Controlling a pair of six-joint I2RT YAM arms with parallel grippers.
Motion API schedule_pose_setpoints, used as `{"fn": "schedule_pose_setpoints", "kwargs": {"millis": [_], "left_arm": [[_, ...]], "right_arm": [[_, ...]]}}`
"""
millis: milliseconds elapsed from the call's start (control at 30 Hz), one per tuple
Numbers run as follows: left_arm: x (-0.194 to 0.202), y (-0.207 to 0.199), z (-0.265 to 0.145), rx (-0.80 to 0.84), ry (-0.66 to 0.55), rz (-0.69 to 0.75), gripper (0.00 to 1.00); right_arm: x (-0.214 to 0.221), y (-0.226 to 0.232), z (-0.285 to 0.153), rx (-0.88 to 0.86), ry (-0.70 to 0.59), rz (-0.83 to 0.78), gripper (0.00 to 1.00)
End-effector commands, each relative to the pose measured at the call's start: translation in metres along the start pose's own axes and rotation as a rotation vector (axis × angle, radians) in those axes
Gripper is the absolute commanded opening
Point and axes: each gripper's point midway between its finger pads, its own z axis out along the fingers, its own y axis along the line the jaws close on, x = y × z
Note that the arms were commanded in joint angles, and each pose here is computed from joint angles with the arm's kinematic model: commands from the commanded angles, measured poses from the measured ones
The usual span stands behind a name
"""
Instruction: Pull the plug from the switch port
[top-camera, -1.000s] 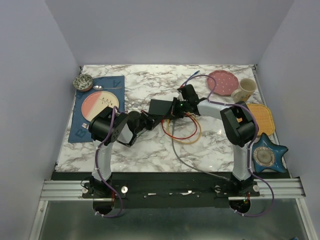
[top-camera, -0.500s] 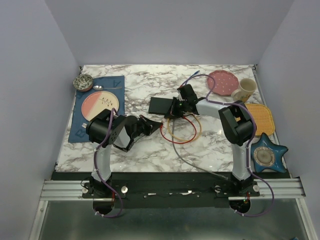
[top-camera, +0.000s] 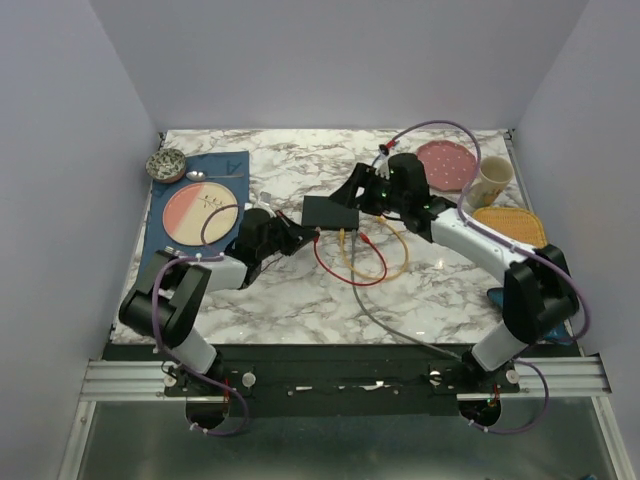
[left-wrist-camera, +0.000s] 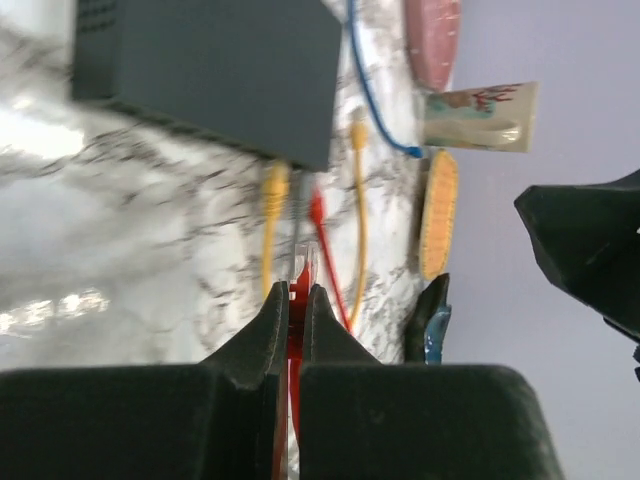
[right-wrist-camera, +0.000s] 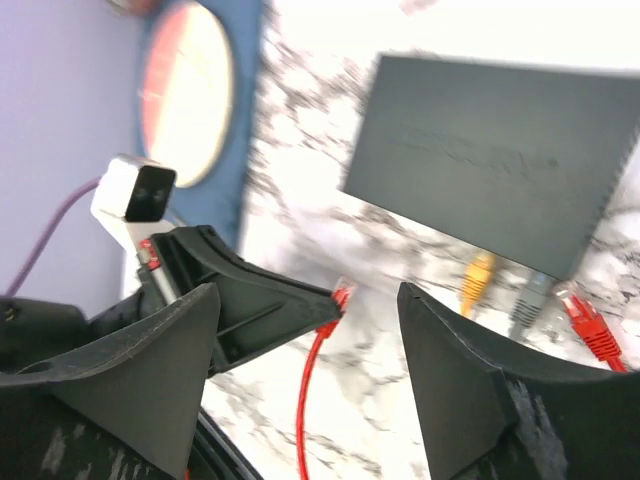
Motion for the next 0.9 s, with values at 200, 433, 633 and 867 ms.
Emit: {"fn": "schedule_pose_setpoints", "kwargs": {"millis": [200,433,633,867], "left_arm": [[-0.030,-0.083,-0.046,0.056,-0.095,0.192,0.00],[-0.058,-0.174,-0.032,0.259,-0.116,0.239,0.00],[-0.086,-0.241,-0.006,0.397,-0.129,0.259,0.00],[-0.123,-0.240,0.093,0.347,-0.118,0.239,0.06]], "right_arm": [[0.011,0.013,-0.063,-0.021,-0.077,-0.072,0.80],[0.007,0.015,-0.120,-0.021,-0.227,-0.095,0.77],[-0.004,0.026,-0.164,-0.046,-0.353,-0.110,0.76],[0.015,0.014,-0.160,-0.031,-0.297,-0.083,0.76]]}}
